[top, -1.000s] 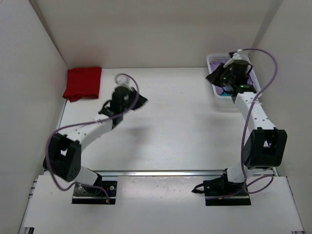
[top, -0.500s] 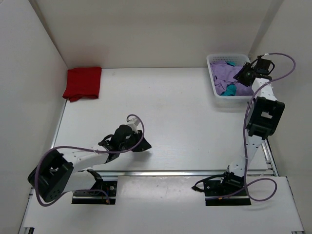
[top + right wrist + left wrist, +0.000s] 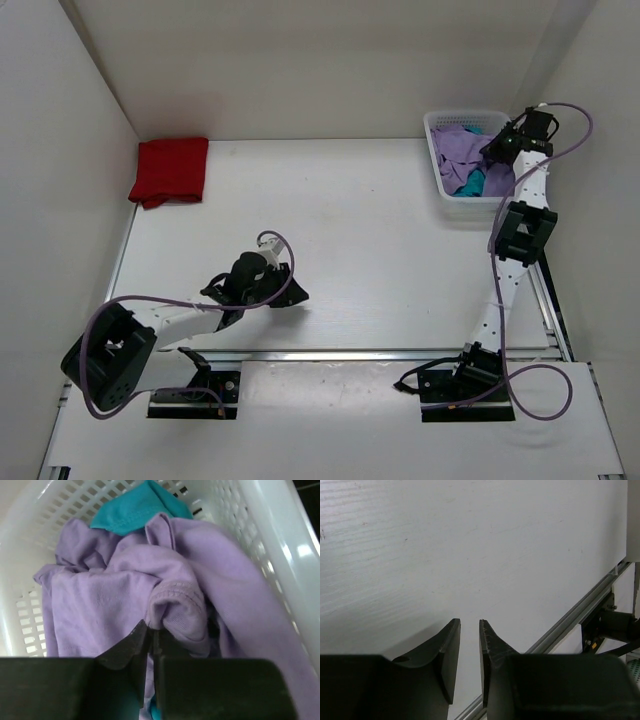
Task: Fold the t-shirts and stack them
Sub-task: Grab crumpled tshirt from bin with the right arm, then move the tshirt to the center of the board
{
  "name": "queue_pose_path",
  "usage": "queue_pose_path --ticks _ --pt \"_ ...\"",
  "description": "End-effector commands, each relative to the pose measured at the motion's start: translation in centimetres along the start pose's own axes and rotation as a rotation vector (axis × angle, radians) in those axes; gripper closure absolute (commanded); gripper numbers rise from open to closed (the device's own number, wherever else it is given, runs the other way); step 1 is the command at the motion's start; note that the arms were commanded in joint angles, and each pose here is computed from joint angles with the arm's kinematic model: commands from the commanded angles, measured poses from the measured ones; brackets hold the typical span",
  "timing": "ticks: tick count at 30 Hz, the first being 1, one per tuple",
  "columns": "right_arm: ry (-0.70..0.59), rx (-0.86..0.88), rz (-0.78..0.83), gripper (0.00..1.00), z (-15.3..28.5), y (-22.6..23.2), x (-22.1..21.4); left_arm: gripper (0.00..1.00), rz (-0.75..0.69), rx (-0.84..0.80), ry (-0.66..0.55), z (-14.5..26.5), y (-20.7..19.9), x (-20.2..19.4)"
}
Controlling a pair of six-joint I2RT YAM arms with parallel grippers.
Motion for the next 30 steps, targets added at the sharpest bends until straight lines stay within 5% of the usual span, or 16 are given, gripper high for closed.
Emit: queue_pose_path --ticks 1,6,15,22,25,30 --pt "-0.032 0.05 0.024 1.0 2.4 3.1 2.3 0.67 -0.022 -0.044 0.001 -0.3 -0.7 0.3" --pt "-0.122 0.035 0.106 1.0 7.6 9.0 5.0 0.67 -0.008 -0.046 0.003 -0.5 -0.9 0.4" --pt "-0.362 0.109 0.297 1.0 24.4 22.0 7.5 0.67 0.001 -0.096 -0.04 0.5 -2.4 2.9" --pt "-0.54 0.333 0.5 1.0 37.1 32.4 2.2 0.67 0.121 -0.135 -0.161 3.4 -0.6 6.8" --pt "-0.654 0.563 0.549 1.0 43.2 35.4 -0.4 0.66 0.161 -0.123 -0.219 5.1 0.4 8.2" --pt "-0.434 0.754 0.563 1.0 41.4 36.7 -4.8 0.65 0.184 -0.115 -0.31 7.4 1.1 10.3"
Point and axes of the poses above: each gripper's point midway between its finger pads, its own z axis back along the fingers, its own y axis along the line the jaws close on, x = y × z, the point moved 10 cm from there along z, back along the fingers, and after that the axes turned 1 degree about z, right-handed, at the moved point
